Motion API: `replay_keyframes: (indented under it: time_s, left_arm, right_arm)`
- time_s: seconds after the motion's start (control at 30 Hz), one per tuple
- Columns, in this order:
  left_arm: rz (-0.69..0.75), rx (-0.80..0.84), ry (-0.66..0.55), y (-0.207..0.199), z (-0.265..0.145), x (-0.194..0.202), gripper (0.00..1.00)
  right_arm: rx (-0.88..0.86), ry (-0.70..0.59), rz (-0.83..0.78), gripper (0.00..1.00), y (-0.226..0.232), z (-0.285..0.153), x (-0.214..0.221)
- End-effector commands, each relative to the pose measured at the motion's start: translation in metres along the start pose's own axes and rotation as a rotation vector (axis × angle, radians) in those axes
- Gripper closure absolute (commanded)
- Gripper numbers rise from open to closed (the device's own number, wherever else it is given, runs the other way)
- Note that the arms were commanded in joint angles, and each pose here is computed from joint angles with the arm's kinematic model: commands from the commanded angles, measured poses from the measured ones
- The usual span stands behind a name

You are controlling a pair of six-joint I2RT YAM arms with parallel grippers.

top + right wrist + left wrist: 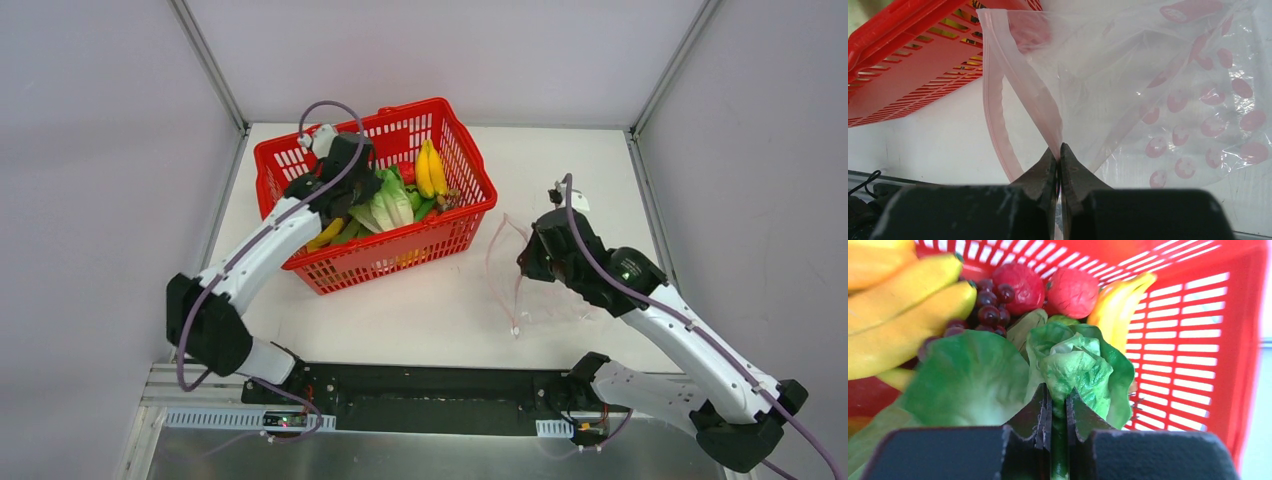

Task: Place the food in the zip-top bag and seal the zipper
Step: Pick up the fake vegetable from the bin.

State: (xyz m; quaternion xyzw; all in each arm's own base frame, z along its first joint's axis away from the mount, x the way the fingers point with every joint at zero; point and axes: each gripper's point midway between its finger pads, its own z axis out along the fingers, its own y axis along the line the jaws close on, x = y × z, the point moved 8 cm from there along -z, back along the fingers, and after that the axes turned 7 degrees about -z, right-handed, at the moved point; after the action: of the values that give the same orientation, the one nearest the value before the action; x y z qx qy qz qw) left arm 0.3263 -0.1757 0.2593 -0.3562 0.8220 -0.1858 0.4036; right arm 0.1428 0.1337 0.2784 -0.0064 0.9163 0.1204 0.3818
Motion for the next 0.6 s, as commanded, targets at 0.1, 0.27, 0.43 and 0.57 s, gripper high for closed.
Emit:
replay_keyframes:
  time_s: [0.1, 0.27, 0.43, 0.57]
  left_arm:
    - [0.034, 0.18, -0.251, -0.014, -0.085, -0.053, 1.0]
    - [0.044, 0.235, -0.34, -0.013, -0.124, -0.063, 1.0]
    - [0.046, 0.303, -0.369, -0.019, -0.151, -0.067, 1.0]
    - [0.033, 0.413, -0.359, -0.031, -0.178, -0.059, 1.0]
  right_arm:
    - [-0.03, -0.067, 0.057, 0.94, 0.002, -0.005, -0.008]
    - [-0.06, -0.085, 0.091, 0.94, 0.006, -0.005, -0.009]
    - [-0.068, -0.083, 0.116, 0.94, 0.009, -0.002, -0.01]
    - [-0.072, -0.115, 0.163, 0.94, 0.01, 0.0, -0.012]
